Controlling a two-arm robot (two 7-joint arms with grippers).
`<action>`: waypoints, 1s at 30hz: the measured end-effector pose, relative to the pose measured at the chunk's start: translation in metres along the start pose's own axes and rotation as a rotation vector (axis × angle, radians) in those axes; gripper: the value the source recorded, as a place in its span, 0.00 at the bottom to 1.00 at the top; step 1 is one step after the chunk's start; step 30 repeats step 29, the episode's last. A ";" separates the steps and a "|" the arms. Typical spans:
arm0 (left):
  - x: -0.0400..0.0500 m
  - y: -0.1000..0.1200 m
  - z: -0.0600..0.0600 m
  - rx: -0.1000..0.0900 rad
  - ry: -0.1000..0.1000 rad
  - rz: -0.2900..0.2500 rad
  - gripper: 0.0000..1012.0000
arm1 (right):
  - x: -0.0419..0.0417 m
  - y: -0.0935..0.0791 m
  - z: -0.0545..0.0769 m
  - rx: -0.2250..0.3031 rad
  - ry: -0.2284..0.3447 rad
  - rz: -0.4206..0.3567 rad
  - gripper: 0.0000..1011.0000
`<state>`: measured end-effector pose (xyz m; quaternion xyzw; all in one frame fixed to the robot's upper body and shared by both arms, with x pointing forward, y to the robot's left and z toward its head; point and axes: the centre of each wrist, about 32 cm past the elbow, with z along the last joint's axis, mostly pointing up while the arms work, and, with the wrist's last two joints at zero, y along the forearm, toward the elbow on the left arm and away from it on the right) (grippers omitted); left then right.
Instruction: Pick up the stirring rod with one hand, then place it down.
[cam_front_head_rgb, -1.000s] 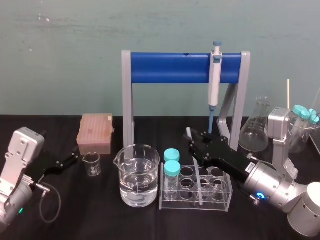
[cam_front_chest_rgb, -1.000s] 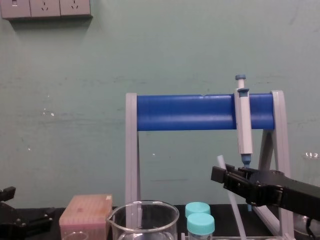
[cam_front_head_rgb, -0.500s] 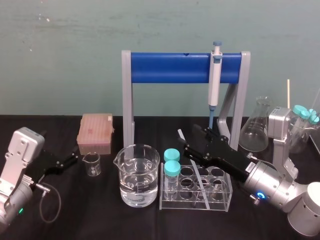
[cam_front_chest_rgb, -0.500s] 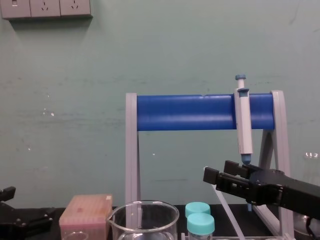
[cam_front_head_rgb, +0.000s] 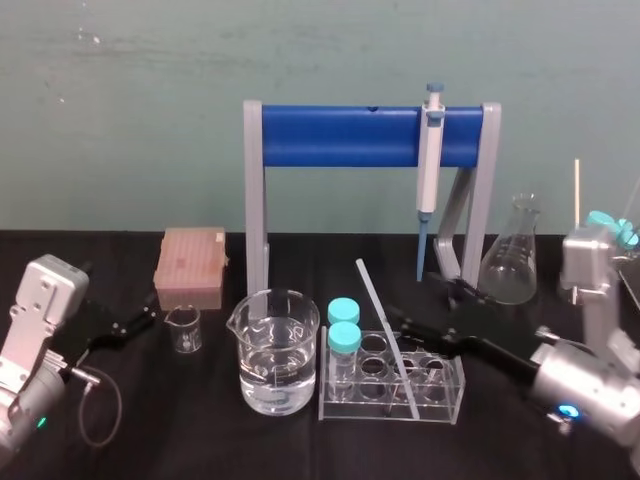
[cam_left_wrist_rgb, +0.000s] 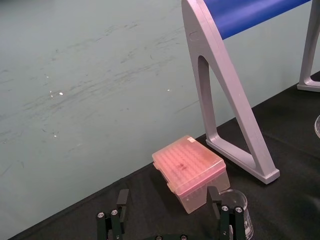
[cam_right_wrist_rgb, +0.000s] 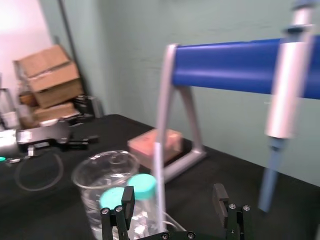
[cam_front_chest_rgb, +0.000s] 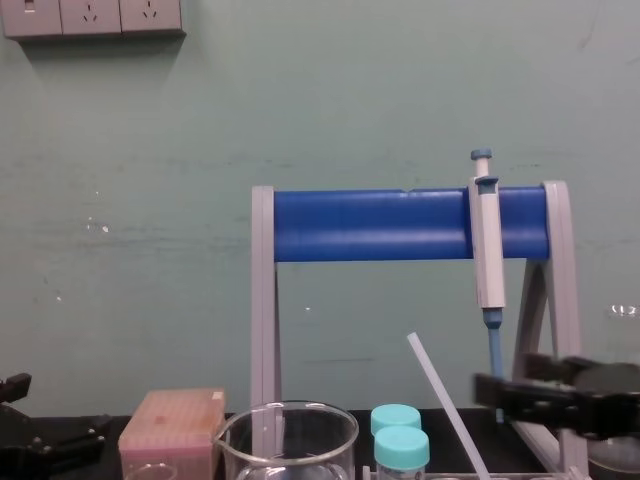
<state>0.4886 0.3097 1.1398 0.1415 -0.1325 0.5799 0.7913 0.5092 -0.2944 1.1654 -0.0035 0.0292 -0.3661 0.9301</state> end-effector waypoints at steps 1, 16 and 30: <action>0.0000 0.000 0.000 0.000 0.000 0.000 0.99 | 0.0000 0.000 0.000 0.000 0.000 0.000 0.99; 0.0000 0.000 0.000 0.000 0.000 0.000 0.99 | 0.0065 -0.029 -0.012 -0.157 -0.107 -0.533 0.99; 0.0000 0.000 0.000 0.000 0.000 0.000 0.99 | 0.0075 -0.028 -0.014 -0.172 -0.108 -0.545 0.99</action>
